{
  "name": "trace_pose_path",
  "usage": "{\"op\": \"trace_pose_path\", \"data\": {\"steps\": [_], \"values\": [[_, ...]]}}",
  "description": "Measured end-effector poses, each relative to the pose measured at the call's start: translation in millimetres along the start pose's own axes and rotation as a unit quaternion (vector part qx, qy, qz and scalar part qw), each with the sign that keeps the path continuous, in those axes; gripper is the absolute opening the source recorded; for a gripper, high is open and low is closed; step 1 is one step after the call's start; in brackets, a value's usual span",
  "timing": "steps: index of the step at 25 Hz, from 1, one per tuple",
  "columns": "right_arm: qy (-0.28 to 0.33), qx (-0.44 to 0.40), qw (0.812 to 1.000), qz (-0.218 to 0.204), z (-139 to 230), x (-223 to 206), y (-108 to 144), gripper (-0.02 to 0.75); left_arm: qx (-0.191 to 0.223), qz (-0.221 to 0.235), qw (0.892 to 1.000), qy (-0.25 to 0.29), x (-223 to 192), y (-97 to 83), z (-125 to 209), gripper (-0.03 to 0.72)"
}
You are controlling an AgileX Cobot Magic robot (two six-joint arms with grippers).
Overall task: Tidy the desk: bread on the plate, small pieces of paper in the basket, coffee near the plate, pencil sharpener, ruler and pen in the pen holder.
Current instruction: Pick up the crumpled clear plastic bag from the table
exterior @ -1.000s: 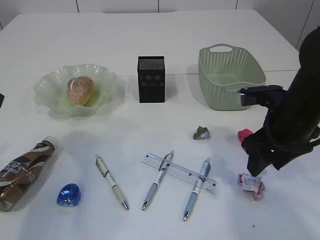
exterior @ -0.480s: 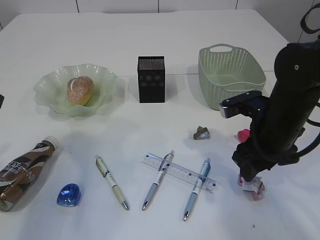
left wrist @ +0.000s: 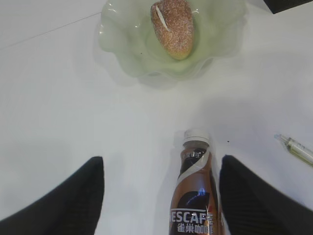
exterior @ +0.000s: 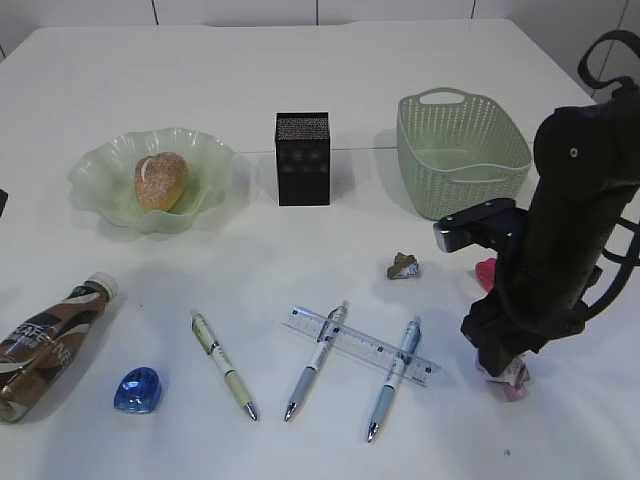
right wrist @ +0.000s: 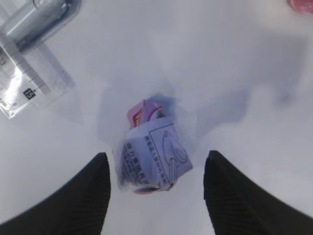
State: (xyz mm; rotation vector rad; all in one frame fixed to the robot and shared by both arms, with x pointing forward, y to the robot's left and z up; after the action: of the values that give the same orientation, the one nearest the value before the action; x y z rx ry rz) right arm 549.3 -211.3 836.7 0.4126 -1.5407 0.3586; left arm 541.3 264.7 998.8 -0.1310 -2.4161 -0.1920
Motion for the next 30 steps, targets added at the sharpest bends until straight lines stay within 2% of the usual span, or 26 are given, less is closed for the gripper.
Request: {"op": "trace_pose_path", "data": {"steps": [16, 21, 23, 24, 25, 28, 30], "values": [[0.018, -0.003, 1.000, -0.008, 0.0, -16.9, 0.7, 0.470, 0.000, 0.000, 1.000, 0.000, 0.0, 0.0, 0.0, 0.520], [0.020, -0.005, 1.000, -0.010, -0.6, -21.1, 1.1, 0.307, 0.000, 0.000, 1.000, 0.000, 0.0, 0.0, 0.0, 0.520], [0.020, -0.005, 1.000, -0.010, -0.6, -21.1, 1.1, 0.282, 0.000, 0.000, 1.000, 0.000, 0.0, 0.0, 0.0, 0.520], [0.020, -0.006, 1.000, -0.011, -0.5, -21.6, 1.4, 0.219, 0.000, 0.000, 1.000, 0.000, 0.0, 0.0, 0.0, 0.520], [0.020, -0.005, 1.000, -0.011, -0.5, -21.6, 1.5, 0.191, 0.000, 0.000, 1.000, 0.000, 0.0, 0.0, 0.0, 0.520], [0.020, -0.005, 1.000, -0.011, -0.5, -21.6, 1.5, 0.191, 0.000, 0.000, 1.000, 0.000, 0.0, 0.0, 0.0, 0.520], [0.023, -0.012, 0.999, -0.020, 0.4, -21.4, 4.8, 0.164, 0.000, 0.000, 1.000, 0.000, 0.0, 0.0, 0.0, 0.520]]}}
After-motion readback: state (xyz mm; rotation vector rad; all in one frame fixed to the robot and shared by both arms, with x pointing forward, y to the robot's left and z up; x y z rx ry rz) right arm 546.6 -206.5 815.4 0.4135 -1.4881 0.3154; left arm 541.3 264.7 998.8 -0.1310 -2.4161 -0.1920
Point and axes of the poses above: a point on each arm's last joint axis where the gripper is mounted, x pointing back along that axis away from the gripper, y along the wrist's bending axis when the last joint is at zero, z = x × y, the point moved 9 cm from there along -x, pointing out along that axis toward the gripper, and after that the axes turned 3 degrees about x, right-handed, at the moved point
